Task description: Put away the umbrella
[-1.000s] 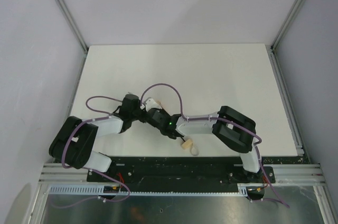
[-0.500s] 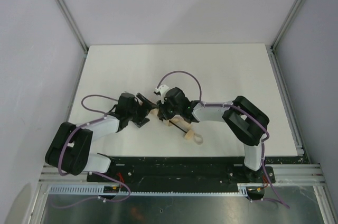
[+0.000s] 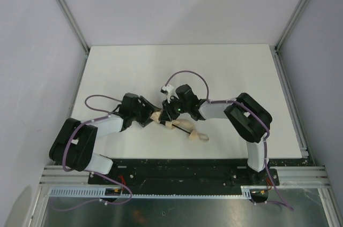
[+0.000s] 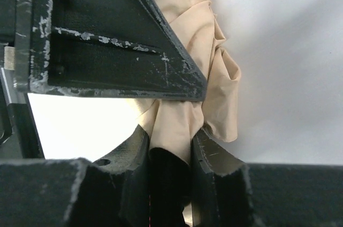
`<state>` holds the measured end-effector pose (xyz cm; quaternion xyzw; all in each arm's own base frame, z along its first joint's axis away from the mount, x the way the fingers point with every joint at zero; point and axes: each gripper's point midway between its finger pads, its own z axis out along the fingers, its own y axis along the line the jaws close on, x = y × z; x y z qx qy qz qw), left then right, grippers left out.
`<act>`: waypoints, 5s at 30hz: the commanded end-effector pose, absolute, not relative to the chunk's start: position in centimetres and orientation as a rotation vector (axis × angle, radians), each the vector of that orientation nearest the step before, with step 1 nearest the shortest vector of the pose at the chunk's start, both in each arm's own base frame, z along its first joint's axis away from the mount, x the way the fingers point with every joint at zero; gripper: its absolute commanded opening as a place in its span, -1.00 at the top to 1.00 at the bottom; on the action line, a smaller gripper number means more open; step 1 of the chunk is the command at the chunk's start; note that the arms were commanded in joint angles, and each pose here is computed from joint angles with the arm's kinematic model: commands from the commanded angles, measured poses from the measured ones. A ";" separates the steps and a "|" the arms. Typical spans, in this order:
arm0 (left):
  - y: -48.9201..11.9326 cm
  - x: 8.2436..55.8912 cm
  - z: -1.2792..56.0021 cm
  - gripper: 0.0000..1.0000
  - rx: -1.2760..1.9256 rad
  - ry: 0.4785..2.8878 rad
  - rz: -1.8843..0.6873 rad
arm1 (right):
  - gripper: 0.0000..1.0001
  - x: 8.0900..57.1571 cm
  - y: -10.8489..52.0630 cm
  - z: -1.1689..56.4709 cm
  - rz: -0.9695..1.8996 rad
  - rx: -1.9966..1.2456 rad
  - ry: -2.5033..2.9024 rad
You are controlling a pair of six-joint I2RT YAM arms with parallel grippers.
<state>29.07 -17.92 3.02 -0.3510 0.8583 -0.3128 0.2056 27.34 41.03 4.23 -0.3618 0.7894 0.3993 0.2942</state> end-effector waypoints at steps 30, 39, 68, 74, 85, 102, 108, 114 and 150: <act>-14.5 20.1 -4.5 1.00 -1.196 2.725 -0.452 | -0.65 26.3 40.3 2.9 0.051 -1.023 2.093; -14.6 21.0 -3.4 1.00 -1.153 2.687 -0.467 | 0.88 25.7 37.3 -2.4 -0.024 -1.043 2.252; -13.5 22.6 -4.8 -0.60 -1.076 2.707 -0.333 | 1.00 21.0 37.7 -1.1 0.941 -1.113 2.365; -14.4 21.5 -5.3 0.52 -1.020 2.729 -0.338 | 1.00 21.7 38.1 0.3 0.950 -1.115 2.308; -15.4 21.8 -3.2 1.00 -1.057 2.714 -0.445 | -0.56 23.6 37.3 4.0 0.680 -1.001 2.268; -14.7 20.2 -3.4 1.00 -1.116 2.785 -0.358 | 0.47 25.8 38.2 1.1 0.128 -1.051 2.209; -14.7 21.7 -1.8 -0.09 -1.045 2.723 -0.400 | 0.99 25.1 38.1 0.0 0.218 -1.103 2.249; -15.1 21.8 -0.7 -0.92 -1.009 2.699 -0.476 | 1.00 23.7 39.2 0.4 0.578 -1.071 2.320; -18.3 24.3 -0.1 1.00 -1.042 2.491 -0.814 | -0.46 22.1 41.2 11.9 1.257 -0.777 2.203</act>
